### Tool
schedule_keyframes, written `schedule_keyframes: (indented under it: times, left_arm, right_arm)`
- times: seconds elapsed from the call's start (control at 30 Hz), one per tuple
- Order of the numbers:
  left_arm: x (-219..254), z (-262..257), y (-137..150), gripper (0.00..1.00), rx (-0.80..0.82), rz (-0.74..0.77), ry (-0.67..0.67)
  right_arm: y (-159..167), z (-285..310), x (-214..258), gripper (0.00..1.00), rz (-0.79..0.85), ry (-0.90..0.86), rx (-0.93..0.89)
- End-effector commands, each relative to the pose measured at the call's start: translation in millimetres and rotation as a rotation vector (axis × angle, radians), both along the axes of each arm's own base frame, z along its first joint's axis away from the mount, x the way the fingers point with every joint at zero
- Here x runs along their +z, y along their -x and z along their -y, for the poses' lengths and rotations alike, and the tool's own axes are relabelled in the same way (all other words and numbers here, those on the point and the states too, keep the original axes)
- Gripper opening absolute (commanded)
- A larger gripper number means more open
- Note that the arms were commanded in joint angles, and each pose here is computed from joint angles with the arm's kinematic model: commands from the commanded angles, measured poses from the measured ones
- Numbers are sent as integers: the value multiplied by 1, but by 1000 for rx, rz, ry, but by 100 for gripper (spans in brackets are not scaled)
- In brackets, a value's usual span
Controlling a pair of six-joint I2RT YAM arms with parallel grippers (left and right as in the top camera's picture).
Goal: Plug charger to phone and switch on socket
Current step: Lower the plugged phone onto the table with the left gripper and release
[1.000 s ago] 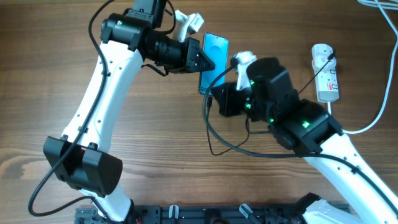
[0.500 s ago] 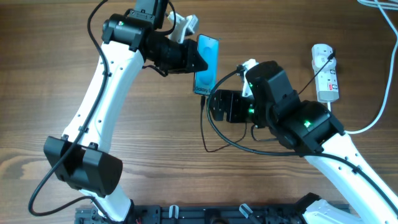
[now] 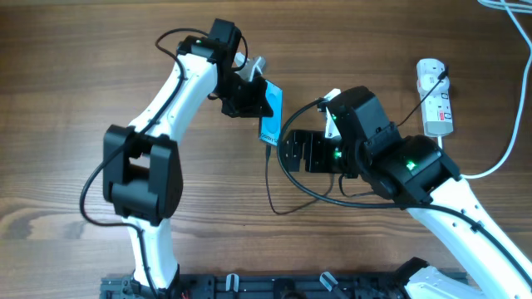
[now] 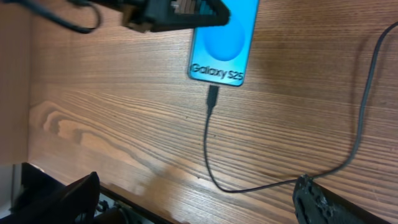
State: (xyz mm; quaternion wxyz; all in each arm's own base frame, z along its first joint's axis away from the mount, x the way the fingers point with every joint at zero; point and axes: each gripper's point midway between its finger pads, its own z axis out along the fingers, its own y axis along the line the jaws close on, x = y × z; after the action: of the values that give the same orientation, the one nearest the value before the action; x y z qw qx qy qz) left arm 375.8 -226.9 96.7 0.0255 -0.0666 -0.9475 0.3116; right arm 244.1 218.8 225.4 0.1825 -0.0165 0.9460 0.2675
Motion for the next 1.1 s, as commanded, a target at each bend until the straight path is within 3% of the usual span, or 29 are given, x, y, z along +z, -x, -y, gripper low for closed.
schedule_keyframes:
  times: [0.0, 0.27, 0.33, 0.47, 0.97, 1.07]
  left_arm:
    - [-20, 6, -5, 4, 0, -26, 19]
    - [-45, 8, -11, 5, 1, -41, 14]
    - [-46, 6, -12, 14, 2, -38, 1]
    - [-57, -6, -12, 13, 10, -33, -86]
    - [-90, -15, 3, 13, 25, -90, -125]
    - [-90, -15, 2, 19, 25, -88, -130]
  right_arm:
    - [1, -3, 4, 100, -8, -16, 6]
    - [1, -3, 2, 100, -10, -14, 6]
    - [0, -4, -1, 100, -20, -8, 6]
    - [0, -7, -11, 99, -55, 5, 14]
    - [1, -7, -25, 100, -107, 34, 17]
    - [2, -6, -26, 100, -112, 38, 16]
